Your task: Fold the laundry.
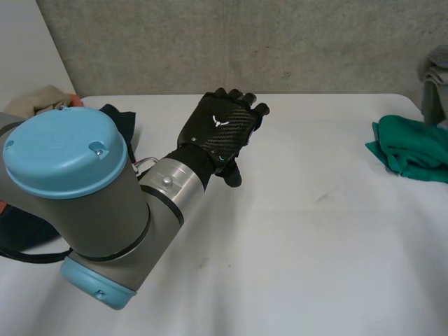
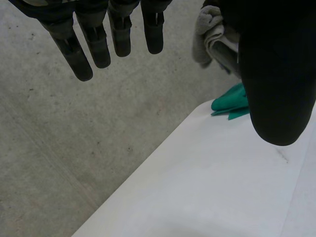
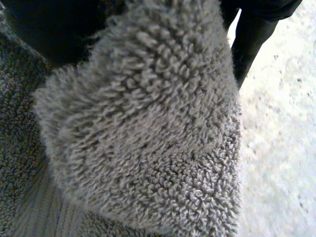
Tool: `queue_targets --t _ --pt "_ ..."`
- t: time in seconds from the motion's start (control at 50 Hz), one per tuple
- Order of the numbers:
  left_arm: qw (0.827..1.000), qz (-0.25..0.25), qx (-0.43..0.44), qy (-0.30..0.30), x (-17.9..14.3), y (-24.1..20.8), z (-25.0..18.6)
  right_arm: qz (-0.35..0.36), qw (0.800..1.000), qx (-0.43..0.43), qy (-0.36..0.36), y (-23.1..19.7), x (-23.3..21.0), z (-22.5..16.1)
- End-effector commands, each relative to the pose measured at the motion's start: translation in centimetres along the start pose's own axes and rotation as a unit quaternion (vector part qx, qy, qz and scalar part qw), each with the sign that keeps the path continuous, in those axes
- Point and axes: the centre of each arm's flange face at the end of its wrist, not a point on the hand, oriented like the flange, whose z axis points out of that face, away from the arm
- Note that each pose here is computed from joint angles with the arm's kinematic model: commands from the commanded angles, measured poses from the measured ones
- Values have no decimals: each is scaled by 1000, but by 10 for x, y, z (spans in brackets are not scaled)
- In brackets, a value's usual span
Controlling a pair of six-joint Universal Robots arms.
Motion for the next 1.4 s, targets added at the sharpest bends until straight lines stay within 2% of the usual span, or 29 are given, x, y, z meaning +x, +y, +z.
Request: queue_targets --t 0.02,0.1,0.22,0.3,0.5,0.6,0.72,0.84,0.86,0.88,0.96,1.0,1.04,1.06,1.1,1.12,1.16,1.18,1.24,1.28,1.32,1.34,1.4 --pt "1000 -1 -3 1 1 2 0 17 1000 -19 -11 30 -23 -15" --pt "1000 -1 -6 1 1 4 0 36 998 -51 -29 59 -46 -43" --pt "1000 -2 -12 5 4 8 -1 48 994 -58 -84 78 -71 -77" --pt "1000 -2 -13 6 4 8 -2 54 991 -82 -90 85 -63 -95" --pt "1000 -2 -10 5 4 6 -3 66 986 -133 -75 76 -40 -108" --pt "1000 -1 -9 7 6 5 -5 45 982 -169 -75 69 -29 -114" --pt "1000 0 -8 7 6 4 -6 -11 973 -224 -63 47 -1 -113" --pt "1000 1 4 3 3 -6 -9 -141 946 -289 37 7 63 -100" --pt "1000 0 8 1 2 -9 -10 -201 929 -300 81 -8 87 -93" --pt "1000 0 10 1 1 -11 -11 -218 924 -301 94 -12 94 -91" --pt "999 1 36 -12 -8 -29 -13 -337 880 -285 176 -63 128 -67" --pt "999 1 46 -18 -12 -36 -14 -345 882 -262 184 -77 128 -58" --pt "997 5 66 -32 -20 -48 -14 -324 904 -216 179 -99 102 -41" --pt "996 6 78 -45 -27 -55 -12 -288 926 -180 167 -118 74 -29" --pt "994 8 87 -64 -37 -59 -11 -250 943 -153 154 -137 52 -24" --pt "991 10 88 -101 -56 -61 -9 -209 960 -125 136 -159 32 -24" --pt "986 14 83 -143 -77 -60 -7 -166 976 -97 106 -182 10 -27" --pt "979 19 76 -186 -101 -56 -5 -132 986 -78 67 -197 -10 -34" --pt "968 37 55 -242 -139 -43 -3 -78 995 -63 -8 -211 -49 -53" --pt "957 62 26 -281 -173 -25 -3 -26 993 -49 -101 -225 -94 -77" --pt "949 84 -6 -302 -193 -6 -1 0 987 -49 -151 -233 -123 -95" --pt "941 110 -50 -315 -211 22 2 26 977 -50 -206 -241 -153 -116" --pt "931 137 -107 -320 -228 60 5 50 962 -61 -260 -248 -185 -146"
